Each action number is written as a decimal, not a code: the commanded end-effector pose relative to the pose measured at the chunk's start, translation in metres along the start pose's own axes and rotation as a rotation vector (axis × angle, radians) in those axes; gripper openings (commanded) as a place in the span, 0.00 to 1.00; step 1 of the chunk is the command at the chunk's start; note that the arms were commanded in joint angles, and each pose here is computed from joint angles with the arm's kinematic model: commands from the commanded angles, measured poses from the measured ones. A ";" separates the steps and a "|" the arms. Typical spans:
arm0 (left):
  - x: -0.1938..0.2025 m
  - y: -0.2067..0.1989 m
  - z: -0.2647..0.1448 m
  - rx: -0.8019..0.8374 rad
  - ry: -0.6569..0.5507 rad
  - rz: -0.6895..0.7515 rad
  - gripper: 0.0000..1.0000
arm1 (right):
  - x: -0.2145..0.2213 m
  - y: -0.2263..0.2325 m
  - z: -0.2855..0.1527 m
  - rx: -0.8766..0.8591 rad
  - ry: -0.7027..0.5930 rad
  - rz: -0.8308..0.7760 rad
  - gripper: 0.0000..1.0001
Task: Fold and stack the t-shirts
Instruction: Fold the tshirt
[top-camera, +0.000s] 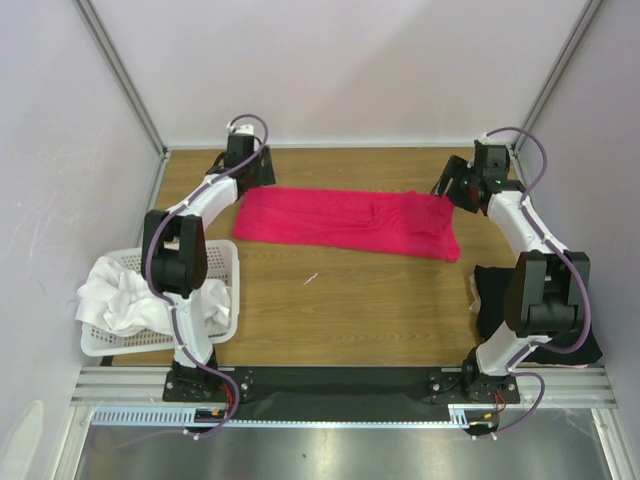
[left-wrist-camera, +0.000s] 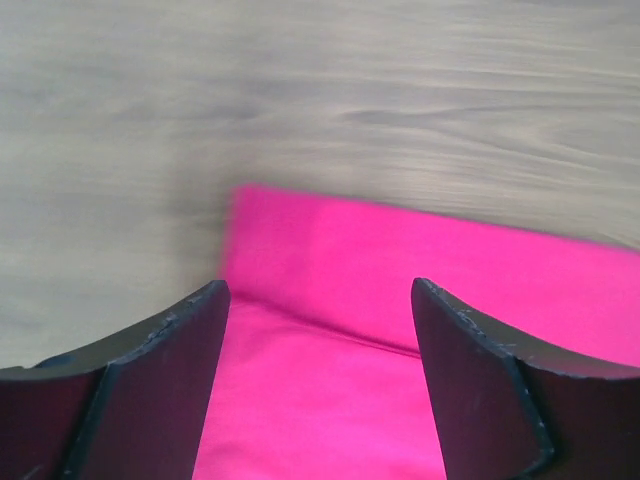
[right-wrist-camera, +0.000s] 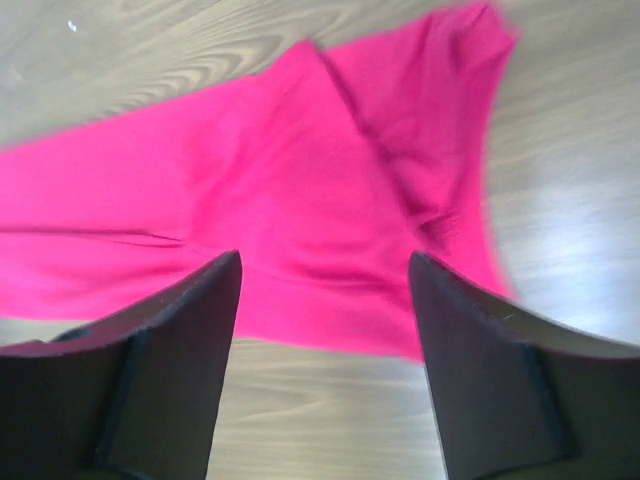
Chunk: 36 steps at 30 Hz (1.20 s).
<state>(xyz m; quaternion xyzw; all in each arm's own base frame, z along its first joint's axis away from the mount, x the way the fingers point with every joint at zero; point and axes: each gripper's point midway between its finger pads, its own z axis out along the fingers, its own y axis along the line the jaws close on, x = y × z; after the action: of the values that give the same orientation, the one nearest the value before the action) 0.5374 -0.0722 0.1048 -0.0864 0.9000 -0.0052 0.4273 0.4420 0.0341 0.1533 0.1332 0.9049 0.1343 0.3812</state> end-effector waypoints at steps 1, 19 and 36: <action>-0.065 -0.060 -0.046 0.254 -0.184 0.144 0.80 | 0.003 0.017 0.013 0.064 0.002 0.259 0.74; 0.055 -0.103 -0.005 0.404 0.167 0.144 0.84 | 0.091 0.002 0.078 0.169 0.197 0.440 0.86; 0.170 -0.063 -0.027 0.174 0.468 0.040 0.81 | 0.060 -0.033 0.148 0.237 0.176 0.341 0.85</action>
<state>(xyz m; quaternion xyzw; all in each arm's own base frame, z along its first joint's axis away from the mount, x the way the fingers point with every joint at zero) 0.4808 -0.1706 0.0291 -0.0048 0.9411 -0.1305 0.3119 0.4977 0.0664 0.0390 0.3247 0.8950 0.1485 0.2675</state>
